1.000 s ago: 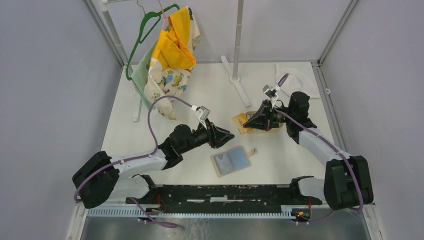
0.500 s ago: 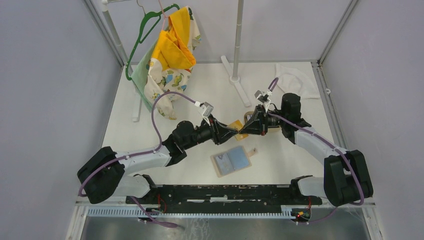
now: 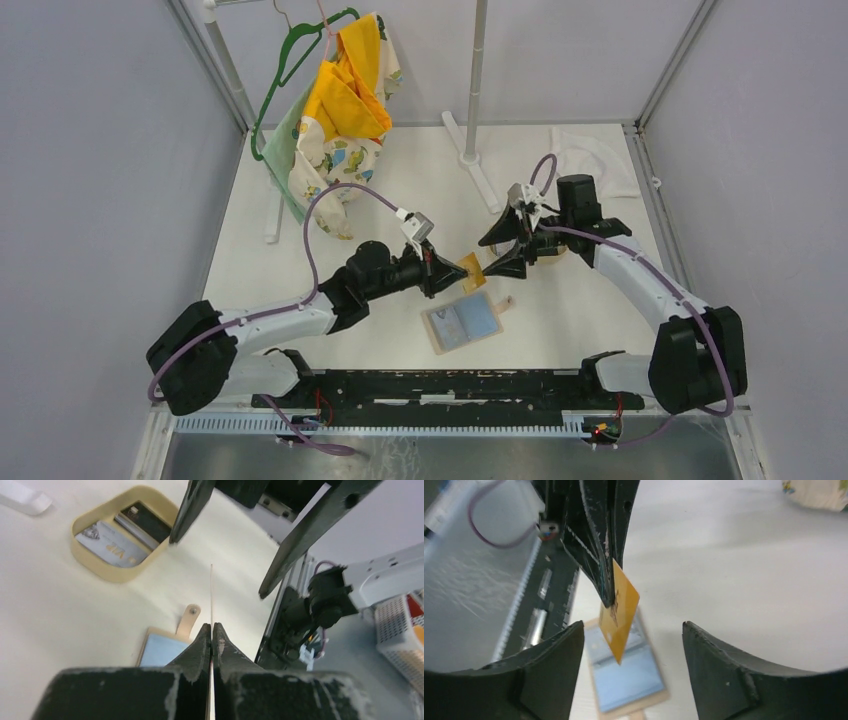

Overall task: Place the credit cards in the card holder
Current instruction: Insert the credit card into the card holder.

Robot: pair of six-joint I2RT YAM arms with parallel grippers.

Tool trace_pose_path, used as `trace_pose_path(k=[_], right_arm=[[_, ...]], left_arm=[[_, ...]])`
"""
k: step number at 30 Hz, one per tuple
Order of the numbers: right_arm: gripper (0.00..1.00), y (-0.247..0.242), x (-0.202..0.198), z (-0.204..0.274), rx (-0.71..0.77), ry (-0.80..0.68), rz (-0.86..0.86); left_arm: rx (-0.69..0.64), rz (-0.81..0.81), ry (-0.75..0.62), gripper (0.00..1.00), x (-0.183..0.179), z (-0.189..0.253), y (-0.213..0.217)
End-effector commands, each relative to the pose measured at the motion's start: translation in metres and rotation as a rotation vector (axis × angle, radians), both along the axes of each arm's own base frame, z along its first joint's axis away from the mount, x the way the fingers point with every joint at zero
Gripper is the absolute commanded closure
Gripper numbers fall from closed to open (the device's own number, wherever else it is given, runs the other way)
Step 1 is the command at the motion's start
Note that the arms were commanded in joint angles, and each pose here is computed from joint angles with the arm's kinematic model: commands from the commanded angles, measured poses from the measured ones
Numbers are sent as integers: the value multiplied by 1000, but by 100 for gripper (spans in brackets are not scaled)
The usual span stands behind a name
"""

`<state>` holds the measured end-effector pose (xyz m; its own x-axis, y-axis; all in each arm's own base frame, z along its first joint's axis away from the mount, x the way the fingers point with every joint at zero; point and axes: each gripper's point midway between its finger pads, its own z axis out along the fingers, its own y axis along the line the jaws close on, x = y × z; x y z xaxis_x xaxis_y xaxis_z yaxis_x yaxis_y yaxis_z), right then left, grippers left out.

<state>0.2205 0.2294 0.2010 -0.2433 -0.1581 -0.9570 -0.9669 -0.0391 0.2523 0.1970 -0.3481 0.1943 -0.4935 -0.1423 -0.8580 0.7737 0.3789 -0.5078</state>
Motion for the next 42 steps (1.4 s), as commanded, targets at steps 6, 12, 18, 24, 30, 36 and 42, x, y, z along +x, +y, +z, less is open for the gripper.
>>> trace_pose_path(k=[6, 12, 18, 24, 30, 36, 42], right_arm=[[2, -13, -45, -24, 14, -547, 175], [15, -6, -47, -32, -5, -425, 214], [26, 6, -50, -41, -44, -345, 239], [37, 14, -45, -45, -80, -302, 199], [61, 18, -45, -42, -83, -288, 201], [100, 17, -34, -34, -143, -283, 164], [100, 12, -27, -37, -202, -262, 110]], left_arm=[[232, -230, -215, 98, -39, -10, 24], [255, -320, -209, 98, -46, -14, 12], [283, -347, -193, 98, -44, -21, -3], [287, -365, -198, 98, -44, -20, -15], [291, -364, -195, 98, -42, -21, -18], [315, -295, -179, 94, -33, -23, -13], [326, -46, -140, 58, -12, -20, 18]])
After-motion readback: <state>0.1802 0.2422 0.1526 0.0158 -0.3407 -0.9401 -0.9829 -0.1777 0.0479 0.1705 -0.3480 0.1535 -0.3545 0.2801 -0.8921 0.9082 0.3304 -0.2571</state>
